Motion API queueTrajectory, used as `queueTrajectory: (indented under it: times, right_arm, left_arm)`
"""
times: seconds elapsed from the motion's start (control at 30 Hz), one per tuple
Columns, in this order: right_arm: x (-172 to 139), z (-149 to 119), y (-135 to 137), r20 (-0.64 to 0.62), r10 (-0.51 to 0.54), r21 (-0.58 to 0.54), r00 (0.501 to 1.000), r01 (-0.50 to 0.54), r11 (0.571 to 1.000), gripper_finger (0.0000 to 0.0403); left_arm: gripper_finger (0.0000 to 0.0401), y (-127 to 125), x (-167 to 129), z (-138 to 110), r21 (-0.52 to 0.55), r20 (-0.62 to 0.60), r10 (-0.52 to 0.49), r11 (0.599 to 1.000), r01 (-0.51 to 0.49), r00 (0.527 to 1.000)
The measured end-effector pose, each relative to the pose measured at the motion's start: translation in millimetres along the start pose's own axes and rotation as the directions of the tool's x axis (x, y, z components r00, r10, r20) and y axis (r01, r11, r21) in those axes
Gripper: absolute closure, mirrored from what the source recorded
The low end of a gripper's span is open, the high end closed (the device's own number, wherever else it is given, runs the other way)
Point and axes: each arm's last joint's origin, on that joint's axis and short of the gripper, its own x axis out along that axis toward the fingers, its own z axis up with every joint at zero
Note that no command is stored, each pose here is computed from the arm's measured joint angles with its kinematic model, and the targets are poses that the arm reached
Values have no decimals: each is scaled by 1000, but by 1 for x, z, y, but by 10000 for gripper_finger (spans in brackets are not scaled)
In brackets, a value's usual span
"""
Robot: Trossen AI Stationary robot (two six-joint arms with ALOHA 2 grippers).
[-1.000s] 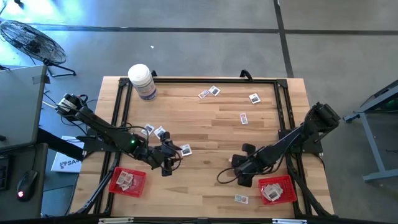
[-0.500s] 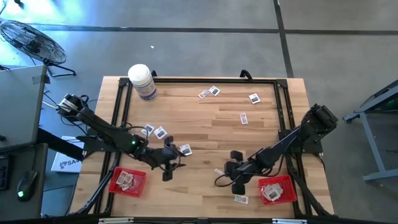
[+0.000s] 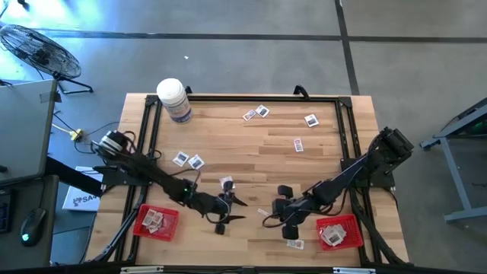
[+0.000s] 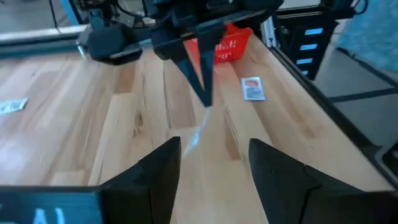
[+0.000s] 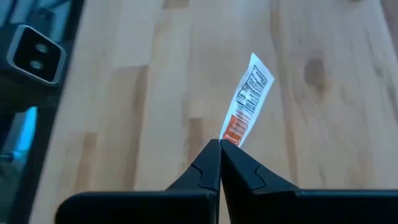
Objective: Pick & Place First Aid Supplies
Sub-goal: Put the ointment pack into the left red bin
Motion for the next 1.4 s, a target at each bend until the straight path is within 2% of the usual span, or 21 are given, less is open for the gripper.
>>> queueTrajectory:
  times: [0.2,0.43,0.9,1.03,1.23,1.4]
  right_arm:
    - [0,2,2,24,20,-13,1000,-19,1000,403]
    - [0,8,5,85,48,-53,995,-44,998,403]
    - [-3,16,8,173,67,-96,983,-51,994,403]
    - [-3,17,8,181,62,-98,982,-45,994,403]
    - [-3,19,8,208,48,-91,977,-29,995,403]
    - [-4,22,9,247,45,-93,968,-23,995,403]
  left_arm:
    - [215,-5,23,-2,45,2,22,999,-22,1000]
    - [215,-3,51,2,36,-16,-8,999,8,1000]
    - [218,-2,55,-1,53,-89,-2,999,7,996]
    - [258,-2,55,3,46,-54,3,999,-1,999]
    - [386,-2,55,3,44,-55,-17,999,20,998]
    - [384,-2,55,3,46,-54,8,999,-5,998]
